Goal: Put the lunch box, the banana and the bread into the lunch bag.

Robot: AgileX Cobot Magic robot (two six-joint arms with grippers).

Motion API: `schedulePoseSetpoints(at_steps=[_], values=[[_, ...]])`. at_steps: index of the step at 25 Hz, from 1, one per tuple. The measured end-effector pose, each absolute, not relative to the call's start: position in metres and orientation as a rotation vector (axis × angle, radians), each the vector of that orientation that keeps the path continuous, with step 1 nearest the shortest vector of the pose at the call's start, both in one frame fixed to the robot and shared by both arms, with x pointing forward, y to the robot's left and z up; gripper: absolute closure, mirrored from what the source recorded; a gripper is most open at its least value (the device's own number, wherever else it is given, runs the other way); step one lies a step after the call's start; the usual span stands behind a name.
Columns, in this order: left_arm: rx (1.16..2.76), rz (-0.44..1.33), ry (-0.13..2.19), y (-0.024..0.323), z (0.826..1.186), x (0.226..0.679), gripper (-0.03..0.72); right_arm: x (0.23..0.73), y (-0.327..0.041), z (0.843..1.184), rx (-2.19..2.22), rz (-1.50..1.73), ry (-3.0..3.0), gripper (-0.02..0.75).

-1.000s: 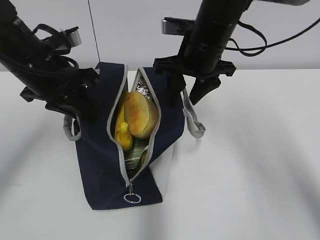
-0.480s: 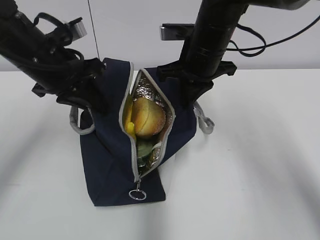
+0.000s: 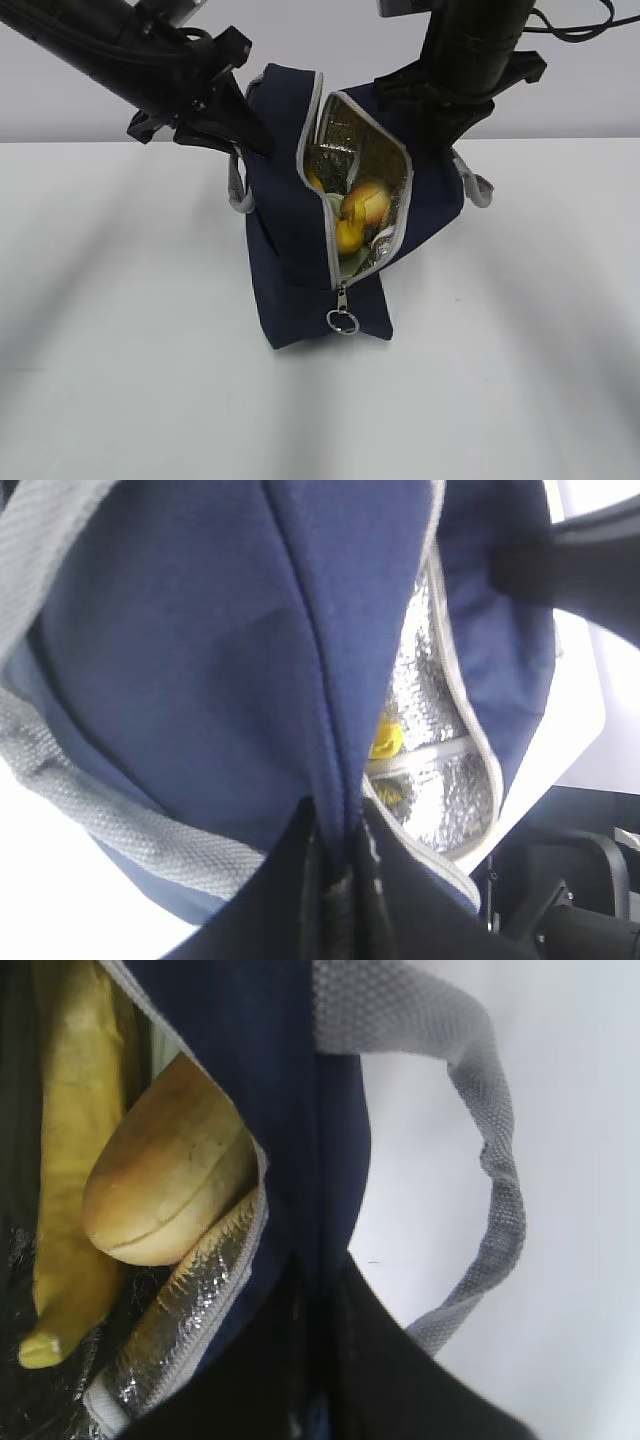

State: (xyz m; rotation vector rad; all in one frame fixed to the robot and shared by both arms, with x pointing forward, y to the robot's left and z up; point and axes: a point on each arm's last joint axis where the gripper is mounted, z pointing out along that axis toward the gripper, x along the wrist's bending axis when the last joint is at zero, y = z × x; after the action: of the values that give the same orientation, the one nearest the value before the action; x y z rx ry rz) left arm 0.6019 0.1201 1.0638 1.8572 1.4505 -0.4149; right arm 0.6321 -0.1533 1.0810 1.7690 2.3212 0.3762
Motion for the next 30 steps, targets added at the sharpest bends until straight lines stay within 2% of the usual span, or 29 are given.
schedulePoseSetpoints(at_steps=[8,16,18,21,23,25,28,30], values=[[1.845,-0.475,1.473,0.115,1.048,0.61,0.659,0.634,-0.155,1.09,1.813,0.409,2.262,0.737],[1.851,-0.473,1.469,0.115,1.048,0.609,0.653,0.632,-0.149,1.09,1.867,0.48,2.291,0.722],[1.851,-0.473,1.469,0.115,1.048,0.609,0.65,0.632,-0.146,1.091,1.877,0.516,2.294,0.665],[1.851,-0.473,1.469,0.115,1.048,0.609,0.627,0.634,-0.143,1.093,1.888,0.581,2.288,0.458],[1.851,-0.473,1.469,0.115,1.048,0.609,0.571,0.634,-0.142,1.093,1.894,0.591,2.29,0.29],[1.85,-0.473,1.469,0.115,1.048,0.609,0.479,0.633,-0.142,1.093,1.9,0.592,2.291,0.196],[1.867,-0.463,1.461,0.116,1.049,0.61,0.347,0.632,-0.142,1.092,1.909,0.57,2.305,0.172],[1.898,-0.466,1.45,0.116,1.051,0.608,0.315,0.631,-0.142,1.092,1.911,0.568,2.306,0.19]])
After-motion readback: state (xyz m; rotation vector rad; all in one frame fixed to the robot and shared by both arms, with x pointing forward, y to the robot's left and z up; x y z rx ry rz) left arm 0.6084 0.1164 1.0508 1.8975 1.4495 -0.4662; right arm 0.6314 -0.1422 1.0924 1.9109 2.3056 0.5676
